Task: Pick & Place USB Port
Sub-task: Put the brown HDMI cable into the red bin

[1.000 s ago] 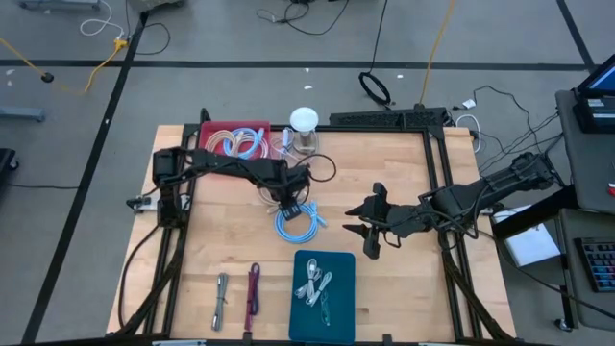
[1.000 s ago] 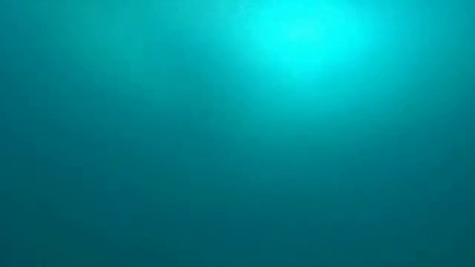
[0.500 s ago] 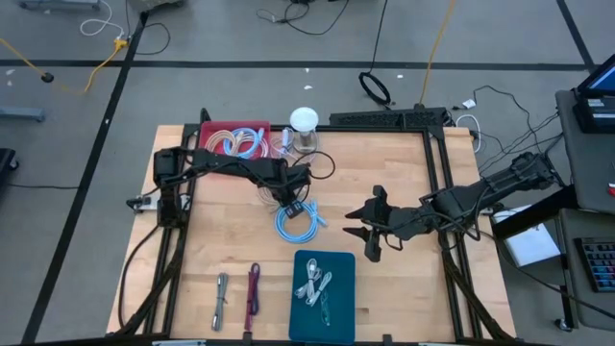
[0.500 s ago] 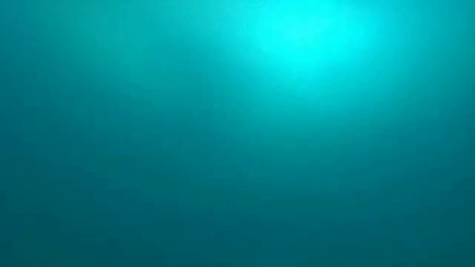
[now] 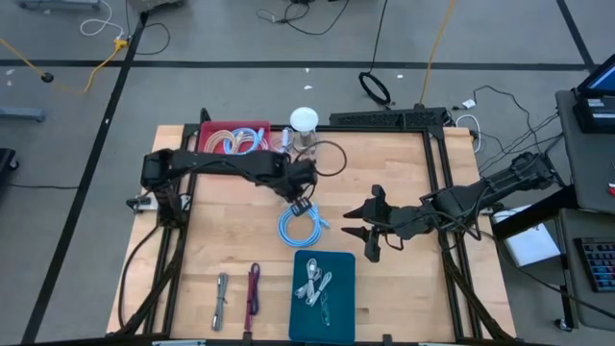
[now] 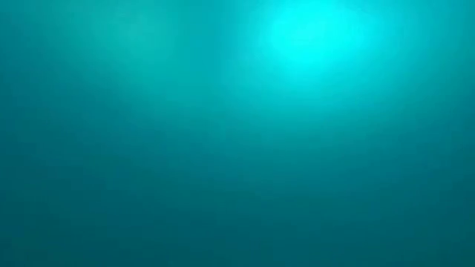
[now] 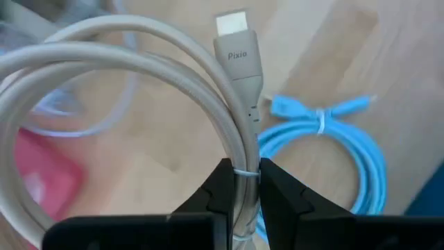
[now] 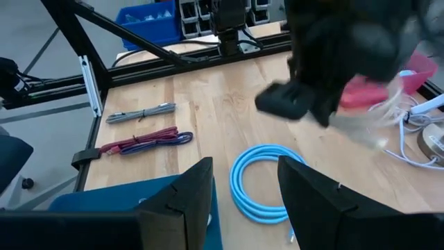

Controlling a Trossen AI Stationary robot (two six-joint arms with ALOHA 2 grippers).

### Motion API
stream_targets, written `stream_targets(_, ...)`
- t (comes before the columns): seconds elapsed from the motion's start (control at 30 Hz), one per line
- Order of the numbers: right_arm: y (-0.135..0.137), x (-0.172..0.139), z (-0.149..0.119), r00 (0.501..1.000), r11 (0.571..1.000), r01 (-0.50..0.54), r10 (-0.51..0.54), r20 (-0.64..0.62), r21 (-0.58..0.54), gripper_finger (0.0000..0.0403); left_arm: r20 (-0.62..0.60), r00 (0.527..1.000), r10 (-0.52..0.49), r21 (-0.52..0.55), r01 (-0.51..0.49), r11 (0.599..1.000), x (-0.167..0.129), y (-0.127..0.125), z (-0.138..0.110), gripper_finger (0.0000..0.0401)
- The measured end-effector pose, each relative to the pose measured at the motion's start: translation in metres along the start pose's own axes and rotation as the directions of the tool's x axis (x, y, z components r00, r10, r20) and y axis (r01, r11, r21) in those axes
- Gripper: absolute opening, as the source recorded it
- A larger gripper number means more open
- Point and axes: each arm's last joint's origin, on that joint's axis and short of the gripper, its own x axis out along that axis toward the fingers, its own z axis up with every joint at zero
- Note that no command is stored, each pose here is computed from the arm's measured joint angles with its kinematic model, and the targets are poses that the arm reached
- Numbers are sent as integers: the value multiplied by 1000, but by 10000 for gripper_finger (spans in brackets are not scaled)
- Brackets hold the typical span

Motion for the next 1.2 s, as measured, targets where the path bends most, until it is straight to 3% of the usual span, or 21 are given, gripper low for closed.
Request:
stream_targets(0.1,0,0,0,1000,1000,-1,1,0,-1,155,49,994,103,-79,-98,992,-26,12,5,43)
stream_targets(0.2,0,0,0,1000,1000,-3,3,0,-2,155,90,979,183,-255,-154,954,-45,42,8,43)
stream_targets(0.3,1,0,0,1000,1000,-25,25,-10,-1,155,98,969,226,-427,-164,889,-55,81,9,43)
stream_targets(0.4,3,-1,-1,999,999,-37,37,-15,3,155,60,960,273,-572,-191,798,-56,126,6,43)
stream_targets(0.47,4,-2,-2,999,999,-43,43,-15,-1,155,37,958,283,-647,-193,738,-57,157,3,43)
stream_targets(0.53,6,-3,-3,999,999,-48,48,-15,-5,155,10,962,273,-686,-192,702,-55,182,-1,43)
stream_targets(0.63,8,-4,-3,998,999,-53,53,-17,-8,155,1,977,214,-714,-149,684,-49,208,-3,43)
stream_targets(0.9,8,-3,-3,999,999,-51,51,-15,2,155,120,987,104,-742,19,670,-23,227,-5,43)
stream_targets(1.2,8,-4,-3,999,998,-48,49,-14,29,155,41,994,98,-789,-28,614,-2,235,-29,43)
